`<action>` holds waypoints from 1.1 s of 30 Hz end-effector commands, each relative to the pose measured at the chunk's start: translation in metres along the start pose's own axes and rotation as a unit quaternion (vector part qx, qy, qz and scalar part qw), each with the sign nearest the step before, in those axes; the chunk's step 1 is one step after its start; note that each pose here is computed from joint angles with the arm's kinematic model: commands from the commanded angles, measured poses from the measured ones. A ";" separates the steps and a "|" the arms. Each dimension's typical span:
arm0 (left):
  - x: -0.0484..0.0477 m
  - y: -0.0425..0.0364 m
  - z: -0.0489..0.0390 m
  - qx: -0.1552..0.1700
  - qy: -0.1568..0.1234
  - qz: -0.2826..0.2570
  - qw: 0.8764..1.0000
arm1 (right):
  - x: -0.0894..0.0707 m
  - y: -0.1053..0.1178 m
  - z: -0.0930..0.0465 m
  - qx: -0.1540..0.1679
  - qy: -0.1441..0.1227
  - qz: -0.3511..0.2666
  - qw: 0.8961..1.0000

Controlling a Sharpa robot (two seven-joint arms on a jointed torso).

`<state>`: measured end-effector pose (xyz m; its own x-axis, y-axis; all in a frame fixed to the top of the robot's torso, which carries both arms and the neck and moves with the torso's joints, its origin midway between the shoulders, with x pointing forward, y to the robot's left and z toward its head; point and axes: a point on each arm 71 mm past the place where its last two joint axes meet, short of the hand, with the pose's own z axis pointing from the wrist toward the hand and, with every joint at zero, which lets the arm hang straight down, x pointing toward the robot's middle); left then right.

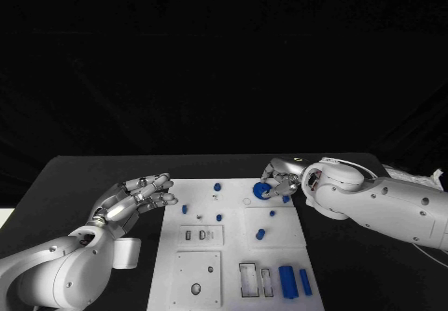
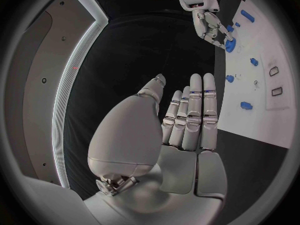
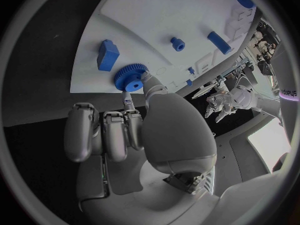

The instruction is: Assemble the parts on the task board

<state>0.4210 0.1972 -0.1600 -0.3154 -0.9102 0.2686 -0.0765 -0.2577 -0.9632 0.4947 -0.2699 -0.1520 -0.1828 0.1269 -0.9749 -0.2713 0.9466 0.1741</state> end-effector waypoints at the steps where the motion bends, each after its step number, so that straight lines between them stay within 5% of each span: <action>1: 0.0016 -0.0010 0.0002 0.002 0.010 -0.005 1.000 | 0.003 -0.001 0.000 0.003 0.008 -0.008 1.000; 21: 0.0016 -0.0007 0.0001 0.000 0.010 -0.005 1.000 | 0.011 0.006 0.002 -0.010 0.018 -0.048 0.999; 33: 0.0014 -0.0007 0.0001 0.000 0.011 -0.006 1.000 | 0.006 0.022 -0.001 -0.041 -0.040 -0.055 0.997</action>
<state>0.4211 0.1976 -0.1604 -0.3160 -0.9098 0.2691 -0.0815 -0.2565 -0.9631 0.4888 -0.2532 -0.1532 -0.1124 0.0700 -0.9912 -0.3380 0.9353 0.1044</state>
